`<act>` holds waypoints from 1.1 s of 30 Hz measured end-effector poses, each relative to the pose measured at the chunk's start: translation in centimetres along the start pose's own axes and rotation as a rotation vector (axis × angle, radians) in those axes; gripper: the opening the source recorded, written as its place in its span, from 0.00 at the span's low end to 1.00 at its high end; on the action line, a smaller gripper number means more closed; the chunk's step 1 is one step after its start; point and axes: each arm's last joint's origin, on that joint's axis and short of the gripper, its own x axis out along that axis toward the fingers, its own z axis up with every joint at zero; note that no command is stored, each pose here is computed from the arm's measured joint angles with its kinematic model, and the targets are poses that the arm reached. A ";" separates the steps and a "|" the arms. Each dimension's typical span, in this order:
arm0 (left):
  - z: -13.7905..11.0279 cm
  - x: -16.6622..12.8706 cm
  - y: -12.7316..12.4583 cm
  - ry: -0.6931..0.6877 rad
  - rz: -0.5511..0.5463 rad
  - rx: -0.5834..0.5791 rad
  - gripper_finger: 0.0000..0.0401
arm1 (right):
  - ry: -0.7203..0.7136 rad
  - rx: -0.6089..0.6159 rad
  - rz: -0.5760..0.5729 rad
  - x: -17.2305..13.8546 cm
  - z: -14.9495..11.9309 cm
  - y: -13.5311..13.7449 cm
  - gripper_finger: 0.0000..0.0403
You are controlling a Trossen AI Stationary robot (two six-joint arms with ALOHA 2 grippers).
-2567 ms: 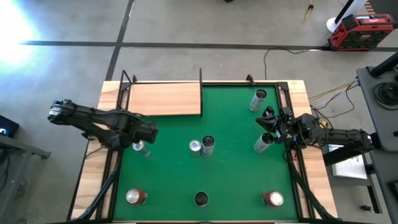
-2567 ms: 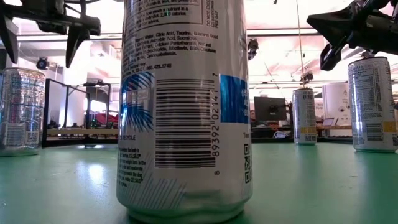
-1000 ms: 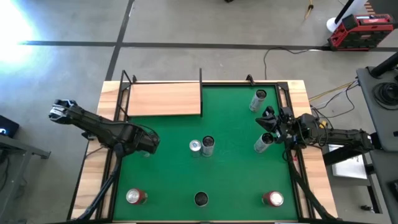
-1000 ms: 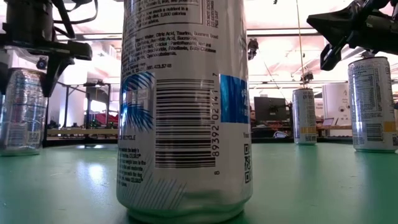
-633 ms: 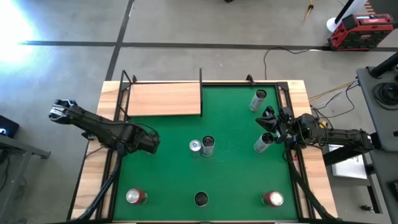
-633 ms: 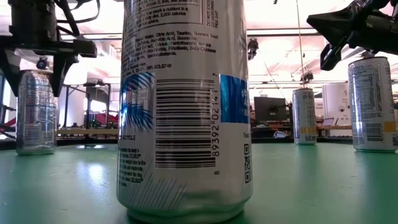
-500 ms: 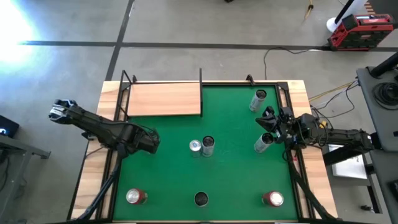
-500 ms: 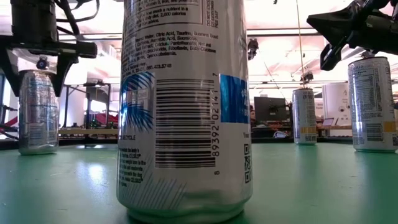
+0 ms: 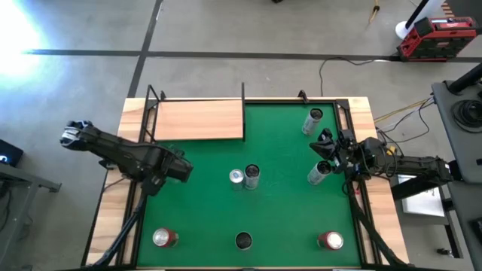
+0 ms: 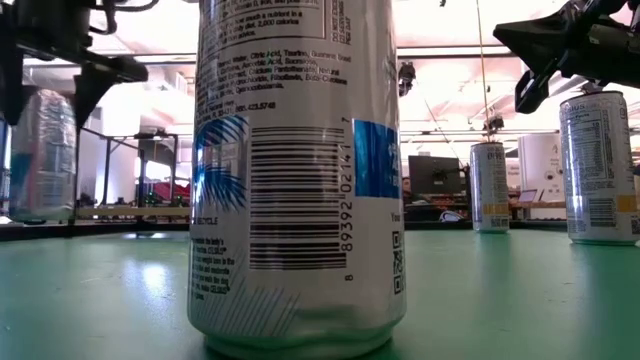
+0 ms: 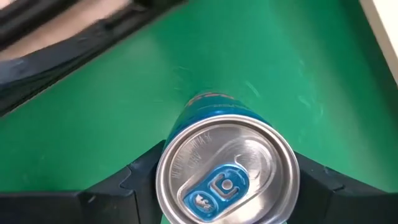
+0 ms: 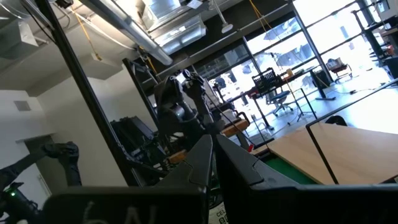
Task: Place canned beverage on shelf
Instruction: Put the left blue soda can on the shelf
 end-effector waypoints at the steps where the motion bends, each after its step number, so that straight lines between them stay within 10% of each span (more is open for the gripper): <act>1: 0.0 -0.1 -0.2 -0.003 0.017 -0.049 0.56 | 0.000 0.000 0.001 0.0 0.0 0.0 0.03; 9: -0.4 0.1 -1.7 -0.004 0.074 -0.293 0.56 | 0.000 0.000 0.000 0.0 0.0 0.0 0.03; 33: 0.2 1.1 -6.0 0.047 0.234 -0.543 0.59 | 0.000 0.000 0.000 0.0 0.0 0.0 0.03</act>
